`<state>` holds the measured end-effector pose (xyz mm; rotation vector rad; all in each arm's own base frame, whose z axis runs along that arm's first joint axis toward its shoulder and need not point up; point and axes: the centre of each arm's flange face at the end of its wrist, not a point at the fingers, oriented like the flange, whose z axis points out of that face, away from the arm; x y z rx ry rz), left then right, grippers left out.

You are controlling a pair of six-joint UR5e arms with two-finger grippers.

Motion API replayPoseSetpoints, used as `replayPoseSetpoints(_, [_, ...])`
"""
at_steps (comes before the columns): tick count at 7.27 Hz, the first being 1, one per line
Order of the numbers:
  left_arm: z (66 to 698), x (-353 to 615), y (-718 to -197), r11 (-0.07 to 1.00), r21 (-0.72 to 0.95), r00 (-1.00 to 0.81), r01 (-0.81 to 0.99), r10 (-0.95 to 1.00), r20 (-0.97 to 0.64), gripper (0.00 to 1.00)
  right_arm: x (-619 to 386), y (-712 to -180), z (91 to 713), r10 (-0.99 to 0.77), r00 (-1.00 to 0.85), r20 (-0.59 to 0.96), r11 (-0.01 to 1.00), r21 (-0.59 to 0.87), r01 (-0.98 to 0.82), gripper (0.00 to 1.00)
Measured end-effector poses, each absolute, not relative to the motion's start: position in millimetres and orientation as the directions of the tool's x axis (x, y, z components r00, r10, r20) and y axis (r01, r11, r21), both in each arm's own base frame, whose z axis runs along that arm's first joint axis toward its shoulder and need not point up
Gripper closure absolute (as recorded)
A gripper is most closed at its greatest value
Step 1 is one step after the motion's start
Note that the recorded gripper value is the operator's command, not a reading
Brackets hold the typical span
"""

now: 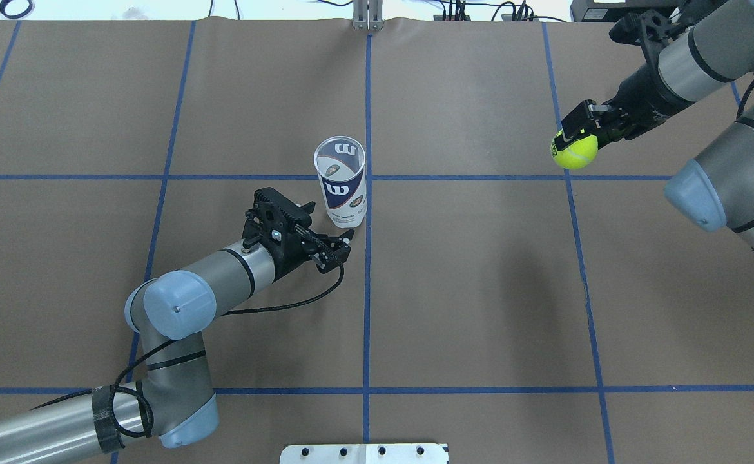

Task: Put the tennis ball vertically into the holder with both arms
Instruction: 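Grip the can's side with the left gripper while the right carries the ball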

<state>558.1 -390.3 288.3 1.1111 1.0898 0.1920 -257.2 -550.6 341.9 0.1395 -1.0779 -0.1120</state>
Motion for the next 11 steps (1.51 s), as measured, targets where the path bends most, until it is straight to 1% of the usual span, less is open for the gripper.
replayPoseSetpoints(2, [289, 555, -397, 0.470, 0.798, 0.525, 0.377, 0.601, -0.603, 0.07, -262, -550, 334, -0.163, 0.463, 0.872, 0.985, 0.171, 0.024, 1.00])
replayPoseSetpoints(5, [287, 557, -399, 0.466, 0.798, 0.530, 0.382, 0.597, -0.602, 0.07, -275, -552, 312, -0.120, 0.445, 0.887, 0.991, 0.133, 0.002, 1.00])
replayPoseSetpoints(11, [275, 564, -408, 0.454, 0.797, 0.540, 0.397, 0.587, -0.603, 0.07, -285, -550, 302, -0.113, 0.439, 0.891, 0.992, 0.127, -0.001, 1.00])
